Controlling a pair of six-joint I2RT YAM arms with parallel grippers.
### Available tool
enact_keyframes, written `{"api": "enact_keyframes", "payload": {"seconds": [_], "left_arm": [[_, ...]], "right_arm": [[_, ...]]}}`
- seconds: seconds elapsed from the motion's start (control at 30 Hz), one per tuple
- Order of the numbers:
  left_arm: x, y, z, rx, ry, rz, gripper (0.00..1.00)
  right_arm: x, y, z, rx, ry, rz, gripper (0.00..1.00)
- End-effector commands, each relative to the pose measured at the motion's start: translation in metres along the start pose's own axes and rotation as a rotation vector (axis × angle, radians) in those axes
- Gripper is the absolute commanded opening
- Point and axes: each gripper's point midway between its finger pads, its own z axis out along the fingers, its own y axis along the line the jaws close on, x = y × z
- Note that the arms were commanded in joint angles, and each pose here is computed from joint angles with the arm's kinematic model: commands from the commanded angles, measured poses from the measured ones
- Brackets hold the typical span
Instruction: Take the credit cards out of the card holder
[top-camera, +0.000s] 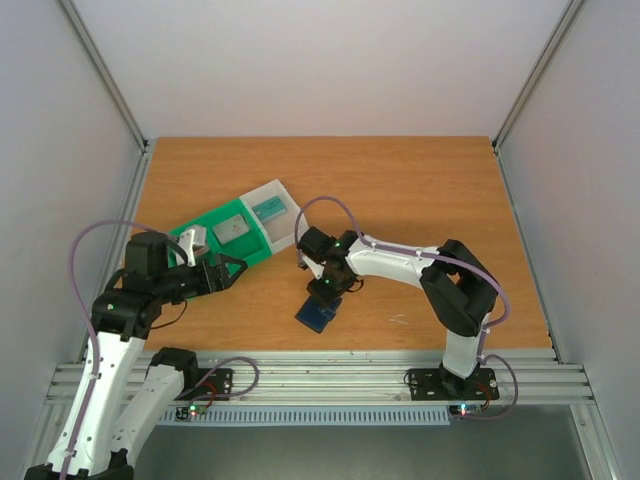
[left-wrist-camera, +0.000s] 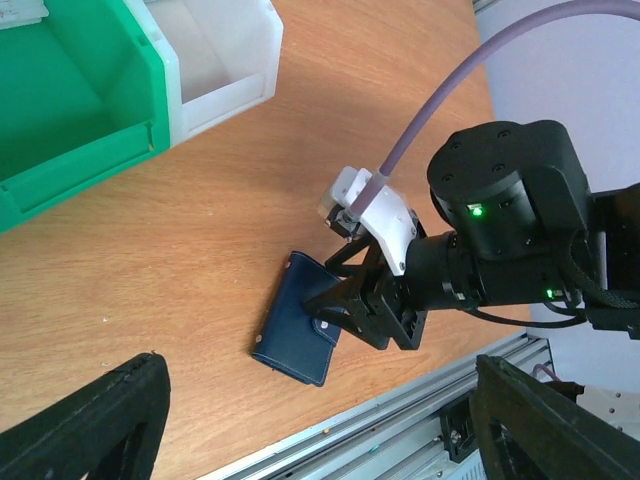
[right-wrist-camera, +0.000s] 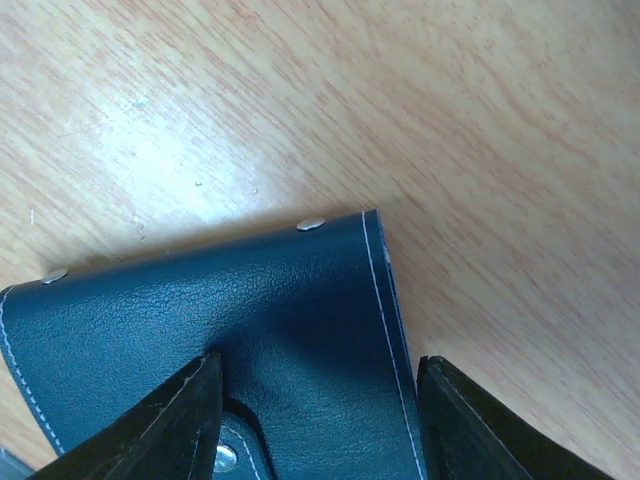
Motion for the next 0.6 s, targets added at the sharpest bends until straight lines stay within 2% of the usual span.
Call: {"api": "enact_keyframes", "payload": {"seconds": [0.0,0.13,0.3,0.57], "left_arm": [[0.005,0.0,0.002,0.011,0.016,-0.009,0.82],[0.007,0.0,0.004,0.024,0.026,-0.013,0.8],[0.01,-0.004,0.011,0.075,0.039,-0.036,0.76],[0.019,-0.006,0.025,0.085,0.071,-0.044,0.74]], "right_arm": [[-0.007,0.007,-0.021,-0.031,-0.068,0.012,0.54],[-0.006,0.006,-0.043,-0.026,-0.126,0.115,0.54],[0.01,-0.012,-0.06,0.049,-0.154,0.338,0.56],[0.031,-0.023,-0.074,-0.031,-0.229,0.69,0.57]]}}
